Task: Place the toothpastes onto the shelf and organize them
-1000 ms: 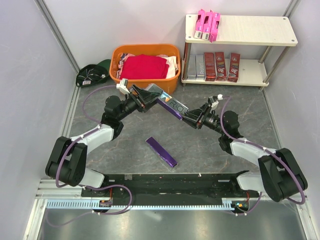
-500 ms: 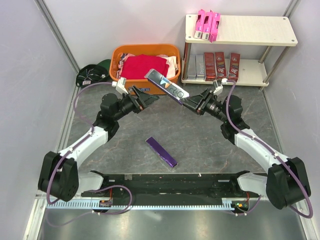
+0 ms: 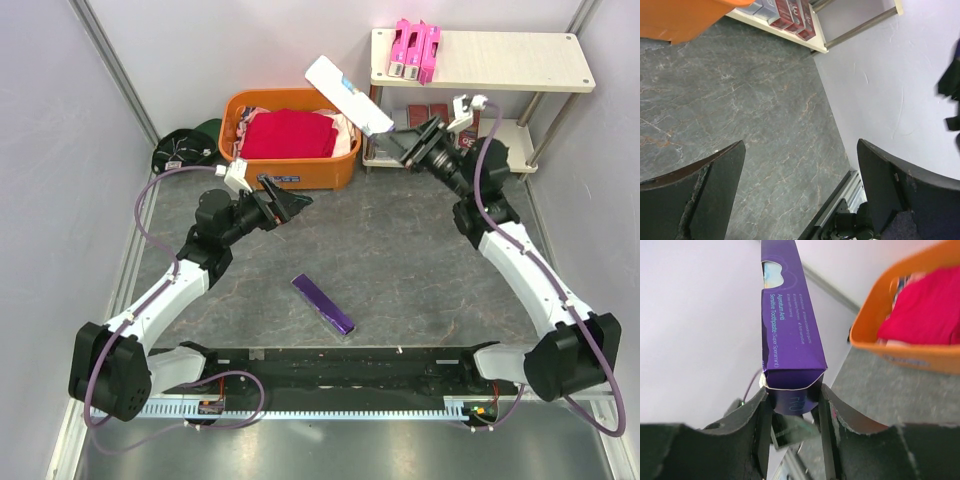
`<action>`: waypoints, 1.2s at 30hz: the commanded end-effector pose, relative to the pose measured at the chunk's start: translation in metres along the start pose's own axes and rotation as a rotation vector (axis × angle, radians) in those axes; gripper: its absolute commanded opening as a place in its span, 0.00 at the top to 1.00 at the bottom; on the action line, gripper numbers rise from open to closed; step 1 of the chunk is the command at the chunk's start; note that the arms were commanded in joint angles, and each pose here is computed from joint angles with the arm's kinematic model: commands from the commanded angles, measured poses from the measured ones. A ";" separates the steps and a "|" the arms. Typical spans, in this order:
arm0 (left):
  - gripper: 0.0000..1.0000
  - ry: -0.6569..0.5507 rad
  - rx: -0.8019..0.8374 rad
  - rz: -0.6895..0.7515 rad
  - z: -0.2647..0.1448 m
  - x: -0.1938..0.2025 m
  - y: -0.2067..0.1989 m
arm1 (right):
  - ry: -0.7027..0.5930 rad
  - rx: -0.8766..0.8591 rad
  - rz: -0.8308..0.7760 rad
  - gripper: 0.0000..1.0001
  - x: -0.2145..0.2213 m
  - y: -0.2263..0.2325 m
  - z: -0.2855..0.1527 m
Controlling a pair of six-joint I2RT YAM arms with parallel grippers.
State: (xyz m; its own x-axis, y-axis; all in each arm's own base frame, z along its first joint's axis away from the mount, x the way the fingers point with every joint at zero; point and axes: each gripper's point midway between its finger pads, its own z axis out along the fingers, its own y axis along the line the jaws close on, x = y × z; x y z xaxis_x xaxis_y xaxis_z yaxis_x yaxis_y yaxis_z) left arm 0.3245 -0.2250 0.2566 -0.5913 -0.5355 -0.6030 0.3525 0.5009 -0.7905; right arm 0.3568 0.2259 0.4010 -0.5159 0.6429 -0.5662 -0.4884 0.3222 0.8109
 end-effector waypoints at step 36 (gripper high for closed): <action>0.00 0.028 -0.019 -0.004 -0.002 0.014 0.014 | -0.760 0.421 0.156 0.89 -0.239 -0.118 0.003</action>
State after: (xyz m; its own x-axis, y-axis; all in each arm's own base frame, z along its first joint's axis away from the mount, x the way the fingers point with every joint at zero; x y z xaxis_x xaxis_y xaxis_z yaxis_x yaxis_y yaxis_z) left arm 0.3223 -0.2246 0.2291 -0.6350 -0.5148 -0.5760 0.2987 0.5240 -0.7976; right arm 0.5409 0.0392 0.3840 0.0721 0.9301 -0.3601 0.0398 0.3581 0.9328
